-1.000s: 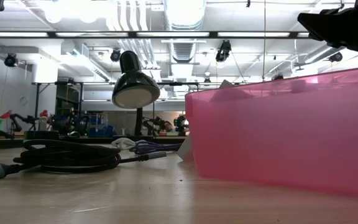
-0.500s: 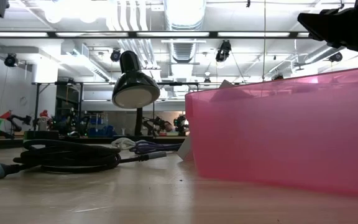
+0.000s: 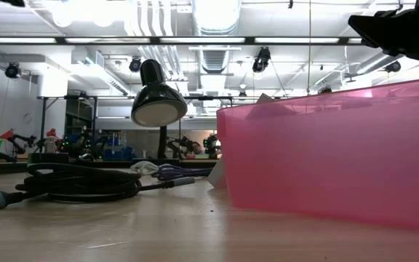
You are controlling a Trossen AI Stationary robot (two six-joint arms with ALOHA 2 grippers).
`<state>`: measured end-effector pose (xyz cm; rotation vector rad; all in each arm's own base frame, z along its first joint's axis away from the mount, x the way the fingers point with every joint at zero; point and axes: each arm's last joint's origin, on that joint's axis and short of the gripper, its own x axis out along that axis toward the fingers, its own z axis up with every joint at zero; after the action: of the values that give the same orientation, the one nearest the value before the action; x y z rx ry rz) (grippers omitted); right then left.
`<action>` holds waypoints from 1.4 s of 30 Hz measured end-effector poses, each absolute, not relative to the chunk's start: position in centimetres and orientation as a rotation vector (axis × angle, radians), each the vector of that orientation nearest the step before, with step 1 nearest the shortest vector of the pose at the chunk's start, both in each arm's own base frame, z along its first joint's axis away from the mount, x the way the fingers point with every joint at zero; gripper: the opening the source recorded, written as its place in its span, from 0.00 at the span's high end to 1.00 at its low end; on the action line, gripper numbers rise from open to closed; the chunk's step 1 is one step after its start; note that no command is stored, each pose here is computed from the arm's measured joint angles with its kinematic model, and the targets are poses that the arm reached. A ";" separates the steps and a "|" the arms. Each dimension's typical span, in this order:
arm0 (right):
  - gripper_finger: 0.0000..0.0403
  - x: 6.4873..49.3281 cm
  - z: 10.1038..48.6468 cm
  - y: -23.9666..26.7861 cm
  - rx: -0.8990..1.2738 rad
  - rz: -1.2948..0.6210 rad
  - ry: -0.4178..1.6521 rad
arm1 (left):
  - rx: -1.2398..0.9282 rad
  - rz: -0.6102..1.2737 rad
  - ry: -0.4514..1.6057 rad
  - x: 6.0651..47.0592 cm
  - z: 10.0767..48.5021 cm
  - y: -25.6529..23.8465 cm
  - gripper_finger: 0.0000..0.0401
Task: Pick and place items into bin
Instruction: Put the white card reader box into the green bin
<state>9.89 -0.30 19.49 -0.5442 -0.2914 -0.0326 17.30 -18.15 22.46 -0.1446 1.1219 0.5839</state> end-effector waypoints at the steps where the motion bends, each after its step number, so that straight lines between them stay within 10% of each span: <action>1: 0.88 9.9 19.5 -0.3 -0.544 -0.033 -0.291 | -0.117 0.581 1.096 17.4 22.5 -18.1 0.65; 24: 0.88 9.9 19.5 -0.3 -0.544 -0.033 -0.292 | 0.422 0.453 0.717 21.3 23.3 -17.5 0.66; 42: 0.88 9.9 19.5 0.0 -0.504 0.065 -0.311 | 0.527 0.457 0.704 21.2 23.3 -17.4 0.99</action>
<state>9.88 -0.04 19.47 -0.5038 -0.3109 0.0649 21.25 -17.41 23.35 0.5268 0.7040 0.4571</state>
